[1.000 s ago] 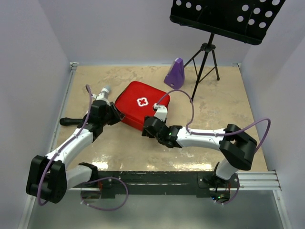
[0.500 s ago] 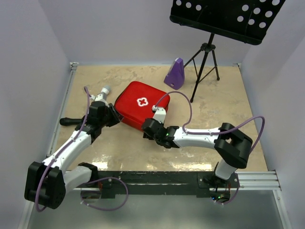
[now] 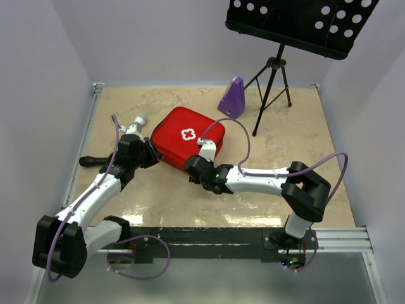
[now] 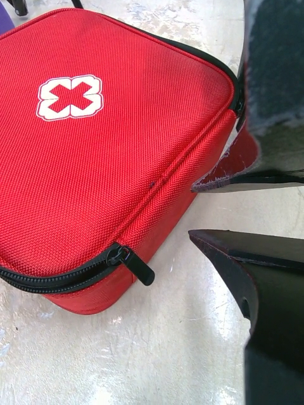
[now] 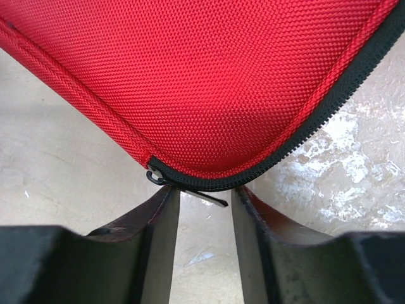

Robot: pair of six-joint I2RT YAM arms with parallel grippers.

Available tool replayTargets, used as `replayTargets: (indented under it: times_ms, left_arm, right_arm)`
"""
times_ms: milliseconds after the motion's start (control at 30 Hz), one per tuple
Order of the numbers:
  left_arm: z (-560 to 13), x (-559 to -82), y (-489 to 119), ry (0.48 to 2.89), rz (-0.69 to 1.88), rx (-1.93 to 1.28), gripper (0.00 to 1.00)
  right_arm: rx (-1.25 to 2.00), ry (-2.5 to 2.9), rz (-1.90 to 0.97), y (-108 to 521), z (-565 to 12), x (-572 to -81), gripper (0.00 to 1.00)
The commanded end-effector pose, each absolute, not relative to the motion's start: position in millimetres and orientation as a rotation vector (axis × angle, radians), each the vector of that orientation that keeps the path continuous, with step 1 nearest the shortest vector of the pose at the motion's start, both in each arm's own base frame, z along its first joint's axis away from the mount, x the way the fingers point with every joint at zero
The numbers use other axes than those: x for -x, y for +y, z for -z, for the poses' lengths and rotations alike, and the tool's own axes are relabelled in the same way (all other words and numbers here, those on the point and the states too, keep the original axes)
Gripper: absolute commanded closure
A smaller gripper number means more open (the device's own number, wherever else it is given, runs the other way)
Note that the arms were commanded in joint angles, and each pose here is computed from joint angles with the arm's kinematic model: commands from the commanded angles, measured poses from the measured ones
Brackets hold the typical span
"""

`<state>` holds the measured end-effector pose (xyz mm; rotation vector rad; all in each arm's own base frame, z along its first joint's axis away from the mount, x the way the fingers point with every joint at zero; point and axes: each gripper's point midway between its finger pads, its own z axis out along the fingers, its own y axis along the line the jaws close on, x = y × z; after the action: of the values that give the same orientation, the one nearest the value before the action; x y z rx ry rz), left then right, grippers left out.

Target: Organize the medicine kit

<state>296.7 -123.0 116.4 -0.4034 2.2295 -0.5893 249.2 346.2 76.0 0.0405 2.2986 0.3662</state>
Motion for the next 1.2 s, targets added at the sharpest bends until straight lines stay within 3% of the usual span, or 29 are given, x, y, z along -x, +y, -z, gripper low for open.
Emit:
replayTargets:
  times_ms: [0, 100, 233, 367, 467, 700, 833, 1033, 1167]
  left_arm:
    - [-140, -305, -123, 2.167, 0.590, 0.364, 0.65]
    - [-139, -305, -124, 2.168, 0.592, 0.360, 0.66]
    - [-141, -305, -125, 2.167, 0.602, 0.357, 0.66]
    - [-149, -307, -125, 2.152, 0.599, 0.344, 0.65]
    - [-169, -319, -115, 2.100, 0.531, 0.347, 0.61]
    - [-175, -360, -96, 2.096, 0.452, 0.417, 0.32]
    - [-157, -376, -112, 2.133, 0.519, 0.352, 0.17]
    - [-115, -384, -121, 2.256, 0.512, 0.287, 0.15]
    - [-102, -368, -138, 2.273, 0.630, 0.231, 0.26]
  right_arm:
    - [-0.080, 2.243, -0.402, 357, -96, -259, 0.65]
    - [-0.083, 2.244, -0.394, 355, -97, -259, 0.69]
    - [-0.086, 2.242, -0.395, 355, -98, -259, 0.68]
    - [-0.067, 2.227, -0.428, 355, -108, -256, 0.39]
    - [-0.046, 2.230, -0.465, 354, -112, -251, 0.29]
    - [-0.053, 2.226, -0.621, 353, -122, -247, 0.11]
    - [-0.120, 2.221, -0.777, 340, -126, -267, 0.07]
    - [-0.095, 2.224, -0.790, 331, -121, -295, 0.05]
    - [-0.059, 2.225, -0.785, 337, -120, -307, 0.05]
